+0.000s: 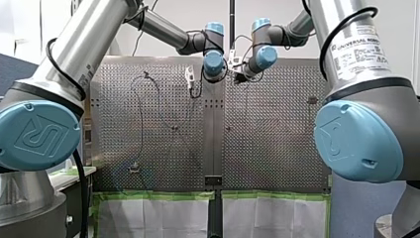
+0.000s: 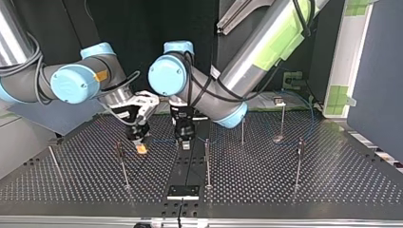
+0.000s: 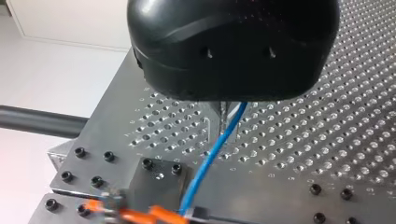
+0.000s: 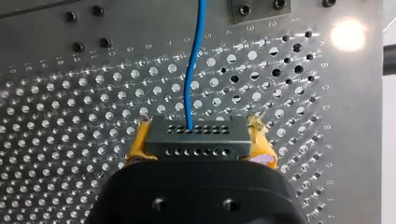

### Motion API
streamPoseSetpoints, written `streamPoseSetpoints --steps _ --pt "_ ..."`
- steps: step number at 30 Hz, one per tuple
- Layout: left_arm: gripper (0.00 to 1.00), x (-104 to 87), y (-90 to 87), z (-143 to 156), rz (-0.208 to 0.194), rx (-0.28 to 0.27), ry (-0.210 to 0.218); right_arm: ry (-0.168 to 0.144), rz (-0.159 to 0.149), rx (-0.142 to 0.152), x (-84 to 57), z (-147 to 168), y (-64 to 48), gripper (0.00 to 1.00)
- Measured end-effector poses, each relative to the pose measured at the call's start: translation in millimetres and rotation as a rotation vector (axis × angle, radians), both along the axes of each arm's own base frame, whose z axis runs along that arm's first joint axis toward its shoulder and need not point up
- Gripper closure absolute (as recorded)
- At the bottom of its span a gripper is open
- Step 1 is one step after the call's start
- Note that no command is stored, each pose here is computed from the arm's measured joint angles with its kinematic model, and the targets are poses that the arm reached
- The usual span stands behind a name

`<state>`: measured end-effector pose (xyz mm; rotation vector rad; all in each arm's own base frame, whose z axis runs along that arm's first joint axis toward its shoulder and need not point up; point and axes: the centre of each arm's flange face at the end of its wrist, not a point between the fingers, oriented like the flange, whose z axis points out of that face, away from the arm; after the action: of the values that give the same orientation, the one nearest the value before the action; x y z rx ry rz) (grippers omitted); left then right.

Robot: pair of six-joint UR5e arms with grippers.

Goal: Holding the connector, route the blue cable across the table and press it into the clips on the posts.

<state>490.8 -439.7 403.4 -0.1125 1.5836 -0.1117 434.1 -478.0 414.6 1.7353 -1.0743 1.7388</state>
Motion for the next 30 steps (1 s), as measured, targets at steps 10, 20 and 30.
streamPoseSetpoints --steps 10,20,30 --pt "1.00 -5.4 -2.3 -32 -0.042 -0.026 -0.001 0.004 0.000 0.004 -9.6 3 19.2 1.00" --pt "1.00 -13.4 0.3 -65 -0.047 -0.051 0.000 0.051 -0.023 0.058 -18.2 -33 30.0 1.00" --pt "1.00 -19.2 5.3 -100 -0.077 -0.048 0.005 0.077 -0.054 0.079 -28.5 -69 34.9 1.00"
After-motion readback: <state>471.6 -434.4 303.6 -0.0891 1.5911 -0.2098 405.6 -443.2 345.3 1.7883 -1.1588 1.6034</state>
